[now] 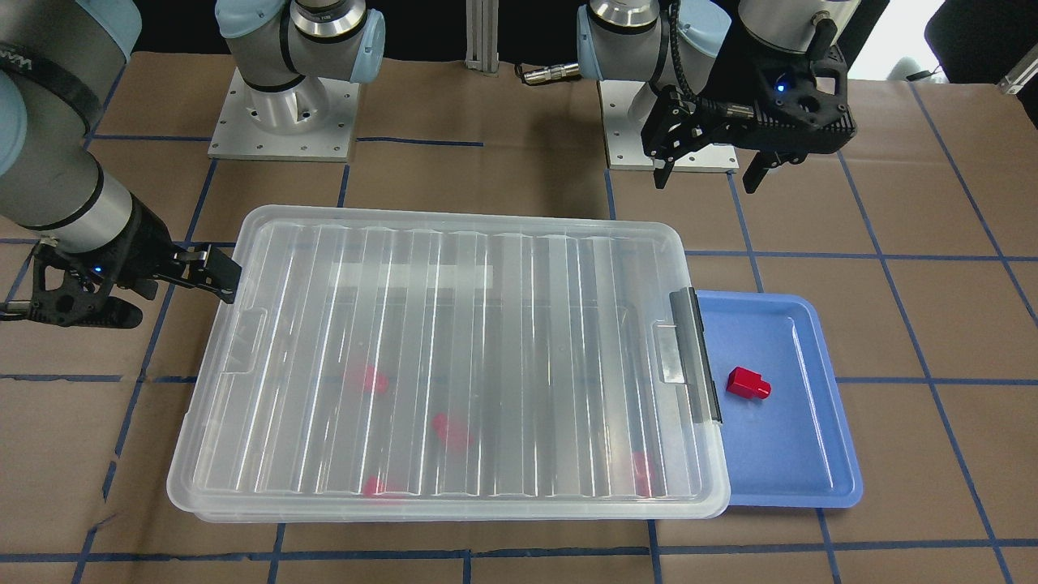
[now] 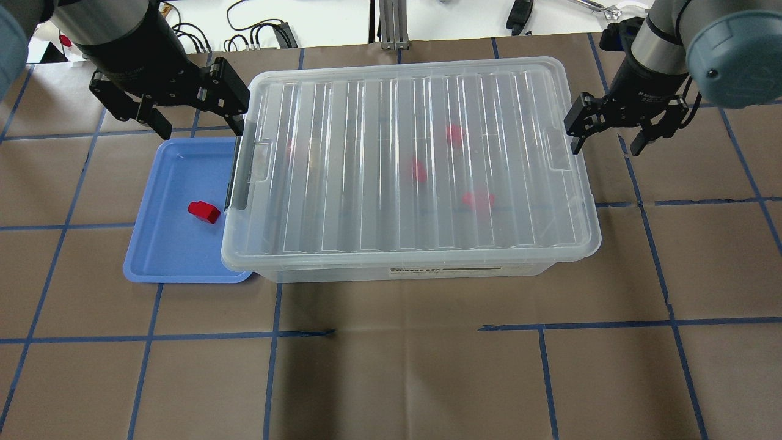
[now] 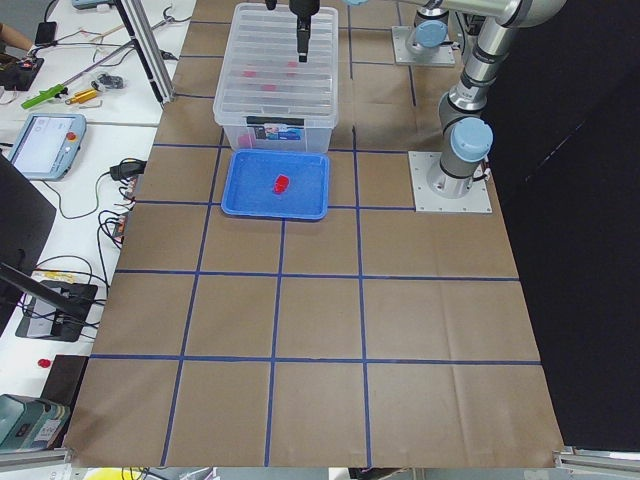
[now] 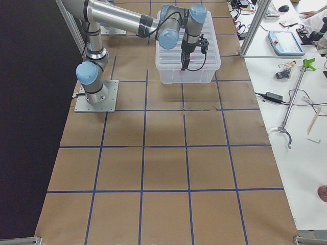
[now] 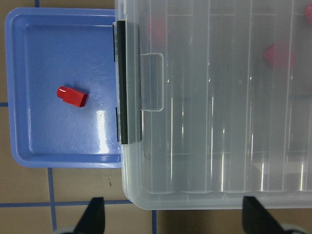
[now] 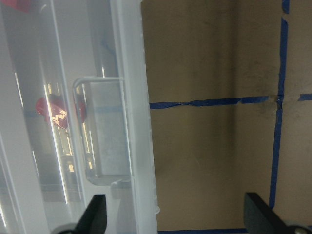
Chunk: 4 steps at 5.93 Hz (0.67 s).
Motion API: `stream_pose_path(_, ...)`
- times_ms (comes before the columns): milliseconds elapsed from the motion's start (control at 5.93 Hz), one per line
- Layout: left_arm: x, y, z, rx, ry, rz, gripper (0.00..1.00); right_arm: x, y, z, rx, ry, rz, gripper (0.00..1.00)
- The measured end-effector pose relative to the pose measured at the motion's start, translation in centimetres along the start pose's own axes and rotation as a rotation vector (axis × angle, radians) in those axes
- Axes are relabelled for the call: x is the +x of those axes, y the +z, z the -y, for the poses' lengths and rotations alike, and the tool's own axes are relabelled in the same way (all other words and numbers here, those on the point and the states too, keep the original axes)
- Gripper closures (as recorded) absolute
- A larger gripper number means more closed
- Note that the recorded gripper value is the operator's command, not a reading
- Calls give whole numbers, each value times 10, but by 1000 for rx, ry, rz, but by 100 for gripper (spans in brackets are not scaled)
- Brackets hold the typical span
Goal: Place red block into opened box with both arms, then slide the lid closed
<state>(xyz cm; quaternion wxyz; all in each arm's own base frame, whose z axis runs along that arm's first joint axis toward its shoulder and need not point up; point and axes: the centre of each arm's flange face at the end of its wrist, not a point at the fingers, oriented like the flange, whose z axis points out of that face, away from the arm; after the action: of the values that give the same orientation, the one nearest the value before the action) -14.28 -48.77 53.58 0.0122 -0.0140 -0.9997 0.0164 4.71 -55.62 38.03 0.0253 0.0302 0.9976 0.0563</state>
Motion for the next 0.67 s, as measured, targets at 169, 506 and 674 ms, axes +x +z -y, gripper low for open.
stream_pose_path(169,0,2,0,-6,54,0,1,-1,6,1,-6,-4,6,0)
stream_pose_path(506,-2,16,2,-33,254,-7,2,2,25,4,-38,-15,1,0)
stream_pose_path(674,-11,23,6,-42,403,-13,2,3,32,4,-46,-17,-2,0)
